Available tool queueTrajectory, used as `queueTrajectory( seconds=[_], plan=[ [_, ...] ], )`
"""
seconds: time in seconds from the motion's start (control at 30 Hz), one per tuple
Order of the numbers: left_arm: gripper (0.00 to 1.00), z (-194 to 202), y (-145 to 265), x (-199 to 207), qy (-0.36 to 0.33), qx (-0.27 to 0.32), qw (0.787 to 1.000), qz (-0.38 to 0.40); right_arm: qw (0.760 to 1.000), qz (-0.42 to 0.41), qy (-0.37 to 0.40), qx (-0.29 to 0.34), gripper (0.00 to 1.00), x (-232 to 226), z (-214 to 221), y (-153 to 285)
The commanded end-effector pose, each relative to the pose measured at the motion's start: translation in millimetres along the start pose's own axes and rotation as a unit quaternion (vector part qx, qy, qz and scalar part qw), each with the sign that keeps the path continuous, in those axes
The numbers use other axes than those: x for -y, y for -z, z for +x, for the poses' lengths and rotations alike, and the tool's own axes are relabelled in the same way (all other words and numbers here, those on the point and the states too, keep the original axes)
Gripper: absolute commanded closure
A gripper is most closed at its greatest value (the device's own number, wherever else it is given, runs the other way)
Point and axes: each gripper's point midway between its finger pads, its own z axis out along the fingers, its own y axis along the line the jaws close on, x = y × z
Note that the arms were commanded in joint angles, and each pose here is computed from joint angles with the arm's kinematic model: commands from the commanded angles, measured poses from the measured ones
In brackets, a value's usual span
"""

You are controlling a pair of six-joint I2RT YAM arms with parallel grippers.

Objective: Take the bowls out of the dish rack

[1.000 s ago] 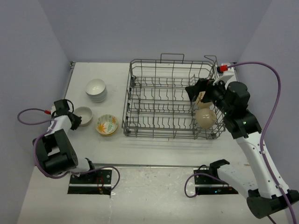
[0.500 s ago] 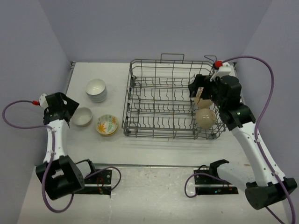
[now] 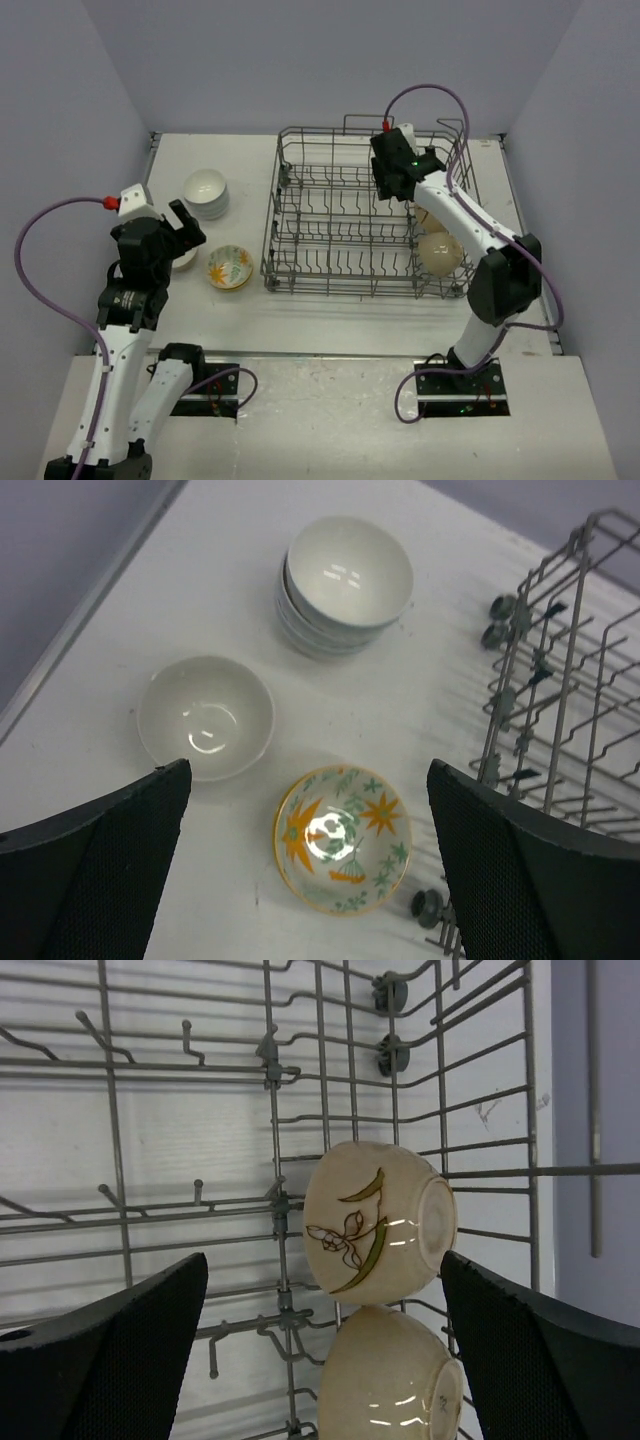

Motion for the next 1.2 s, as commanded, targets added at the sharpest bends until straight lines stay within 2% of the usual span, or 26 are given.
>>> queueTrajectory(
  seconds=[0.0, 0.2, 0.33, 0.8, 0.97, 1.17],
  plan=[
    [0.00, 20.8, 5.2, -9.5, -0.044, -0.003, 0.999, -0.020, 0.991, 0.098, 0.075, -0.047, 0.01, 17.4, 20.1, -9.4],
    [0.00, 22.5, 8.4, 9.9, -0.047, 0.001, 0.998, 0.035, 0.976, 0.150, 0.131, -0.089, 0.03, 20.5, 56.3, -29.6],
    [0.00, 28.6, 9.5, 20.7, -0.058, -0.008, 0.997, 0.059, 0.967, 0.188, 0.153, -0.076, 0.03, 26.0, 54.7, -40.1],
    [0.00, 29.3, 14.0, 26.9, -0.060, -0.006, 0.995, 0.076, 0.960, 0.183, 0.195, -0.079, 0.03, 14.6, 63.6, -65.7],
    [0.00, 29.9, 15.2, 30.5, -0.062, -0.006, 0.994, 0.086, 0.949, 0.215, 0.221, -0.072, 0.03, 27.9, 60.2, -68.9],
    [0.00, 30.1, 16.9, 32.5, -0.063, -0.005, 0.994, 0.092, 0.942, 0.247, 0.218, -0.067, 0.05, 43.1, 56.6, -64.9]
  ],
)
